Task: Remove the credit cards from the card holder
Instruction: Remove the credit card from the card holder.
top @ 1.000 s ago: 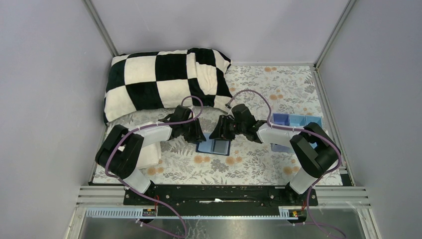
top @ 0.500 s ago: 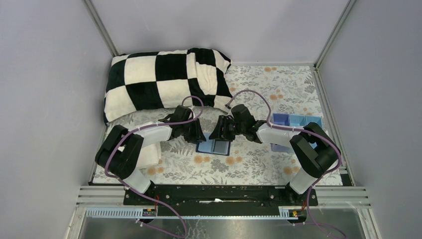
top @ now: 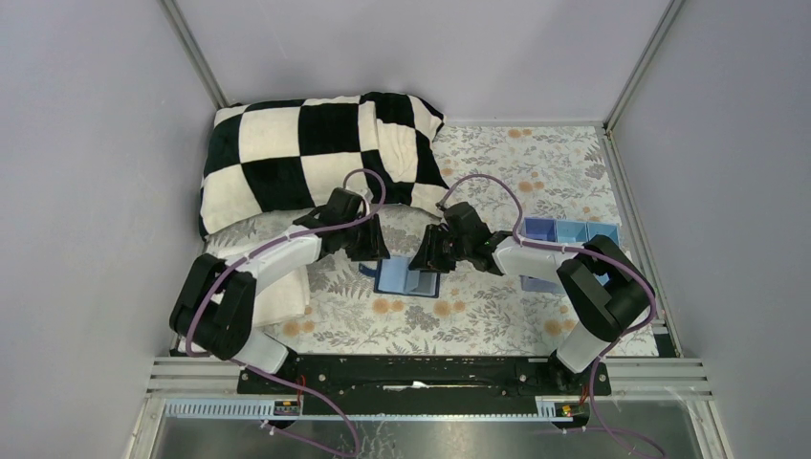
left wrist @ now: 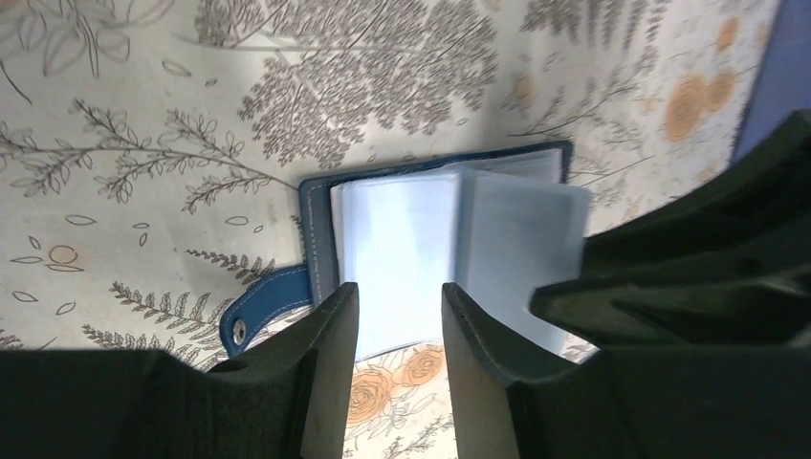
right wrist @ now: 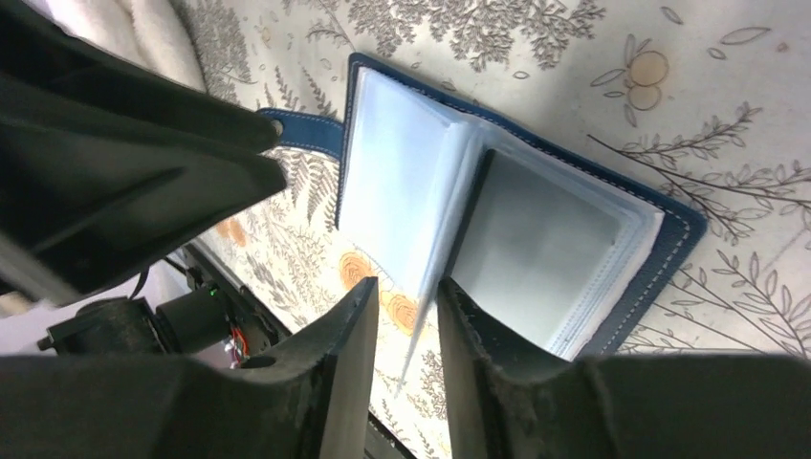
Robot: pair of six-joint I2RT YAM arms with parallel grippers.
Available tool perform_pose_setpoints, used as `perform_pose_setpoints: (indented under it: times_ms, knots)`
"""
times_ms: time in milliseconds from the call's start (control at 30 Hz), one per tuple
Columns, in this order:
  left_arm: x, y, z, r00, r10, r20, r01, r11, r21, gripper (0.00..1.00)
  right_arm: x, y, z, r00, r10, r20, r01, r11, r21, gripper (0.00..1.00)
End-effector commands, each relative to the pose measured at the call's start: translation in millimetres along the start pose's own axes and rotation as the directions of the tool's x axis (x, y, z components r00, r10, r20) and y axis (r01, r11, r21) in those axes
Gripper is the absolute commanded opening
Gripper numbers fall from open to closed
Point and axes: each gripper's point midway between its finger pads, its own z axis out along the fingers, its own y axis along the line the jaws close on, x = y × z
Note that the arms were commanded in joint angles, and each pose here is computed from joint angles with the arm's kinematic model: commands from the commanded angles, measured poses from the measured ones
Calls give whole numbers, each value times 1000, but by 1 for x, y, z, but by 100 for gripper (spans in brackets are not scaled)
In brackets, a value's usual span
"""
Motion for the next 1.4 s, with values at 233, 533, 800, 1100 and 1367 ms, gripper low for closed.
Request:
perform_pose_setpoints:
  times_ms: [233, 533, 800, 1100, 1367]
  knots:
    - [-17, -33, -20, 999, 40, 32, -44, 991, 125, 42, -10, 10, -4, 999, -14, 45, 14, 1000, -2, 10]
    - [-9, -31, -15, 999, 34, 7, -34, 990, 139, 42, -13, 18, -6, 999, -19, 44, 20, 1000, -23, 37]
    - [2, -31, -4, 999, 31, -44, -23, 985, 174, 43, -16, 33, -9, 998, -31, 48, 35, 996, -83, 40]
    - [2, -29, -2, 998, 20, -57, -9, 984, 180, 45, -16, 55, -13, 997, -61, 49, 70, 978, -198, 39]
    - [1, -23, -3, 998, -2, -56, 12, 984, 177, 54, -11, 55, -2, 997, -72, 8, 72, 976, -206, 29]
